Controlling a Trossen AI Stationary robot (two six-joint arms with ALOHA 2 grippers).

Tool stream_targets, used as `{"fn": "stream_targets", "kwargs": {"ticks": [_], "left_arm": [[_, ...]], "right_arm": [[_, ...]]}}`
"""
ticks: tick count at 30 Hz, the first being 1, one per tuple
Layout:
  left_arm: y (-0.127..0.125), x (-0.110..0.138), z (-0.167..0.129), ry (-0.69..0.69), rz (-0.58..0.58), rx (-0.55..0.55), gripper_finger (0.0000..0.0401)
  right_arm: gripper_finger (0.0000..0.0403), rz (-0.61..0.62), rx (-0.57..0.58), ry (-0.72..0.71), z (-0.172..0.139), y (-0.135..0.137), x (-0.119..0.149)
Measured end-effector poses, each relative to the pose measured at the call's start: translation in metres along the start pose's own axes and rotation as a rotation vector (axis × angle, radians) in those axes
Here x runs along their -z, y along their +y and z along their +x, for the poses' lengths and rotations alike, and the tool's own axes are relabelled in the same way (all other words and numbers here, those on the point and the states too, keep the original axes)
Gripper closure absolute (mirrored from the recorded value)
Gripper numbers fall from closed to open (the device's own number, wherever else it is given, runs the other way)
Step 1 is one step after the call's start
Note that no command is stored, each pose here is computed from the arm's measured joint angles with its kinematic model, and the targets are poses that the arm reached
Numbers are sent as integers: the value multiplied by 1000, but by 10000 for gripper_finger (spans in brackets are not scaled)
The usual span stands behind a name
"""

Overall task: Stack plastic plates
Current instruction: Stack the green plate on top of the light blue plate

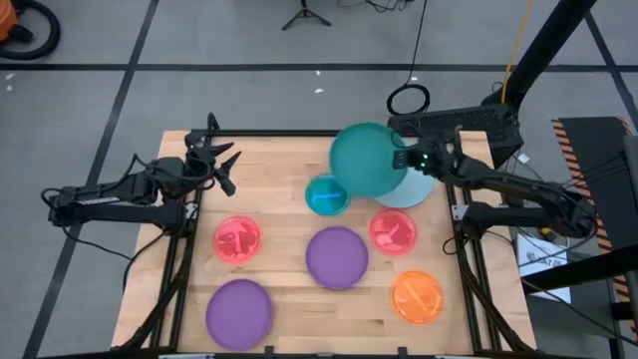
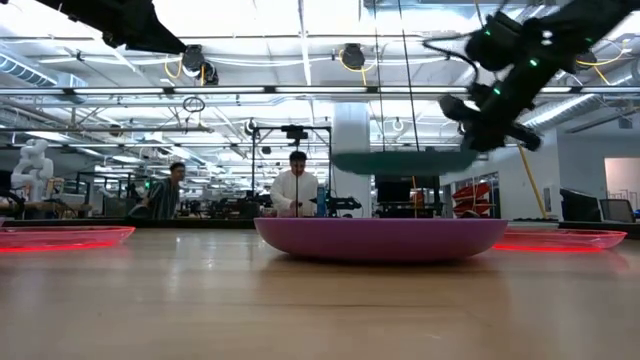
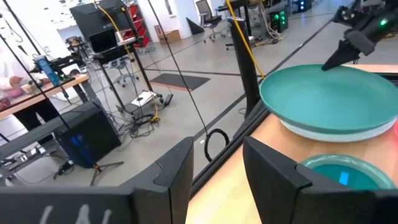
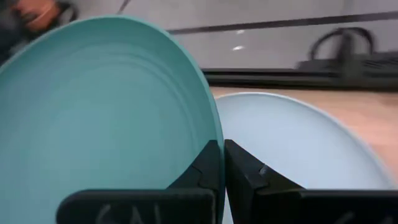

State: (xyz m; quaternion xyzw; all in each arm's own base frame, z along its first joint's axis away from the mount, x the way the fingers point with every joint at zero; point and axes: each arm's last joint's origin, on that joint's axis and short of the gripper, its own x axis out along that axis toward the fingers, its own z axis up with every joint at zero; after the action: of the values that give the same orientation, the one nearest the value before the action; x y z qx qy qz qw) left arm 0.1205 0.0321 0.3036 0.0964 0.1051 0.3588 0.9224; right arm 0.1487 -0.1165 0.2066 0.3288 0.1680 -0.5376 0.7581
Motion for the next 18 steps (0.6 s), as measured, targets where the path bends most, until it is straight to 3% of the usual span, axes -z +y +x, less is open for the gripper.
{"fn": "stream_targets", "kwargs": {"ticks": [8,18], "left_arm": [[0,0,0,-1,3,0,254],[0,0,0,-2,6,0,254]], "right_arm": [[400,10,220,-7,2,-33,7],[397,-7,323,71,2,-47,10]]}}
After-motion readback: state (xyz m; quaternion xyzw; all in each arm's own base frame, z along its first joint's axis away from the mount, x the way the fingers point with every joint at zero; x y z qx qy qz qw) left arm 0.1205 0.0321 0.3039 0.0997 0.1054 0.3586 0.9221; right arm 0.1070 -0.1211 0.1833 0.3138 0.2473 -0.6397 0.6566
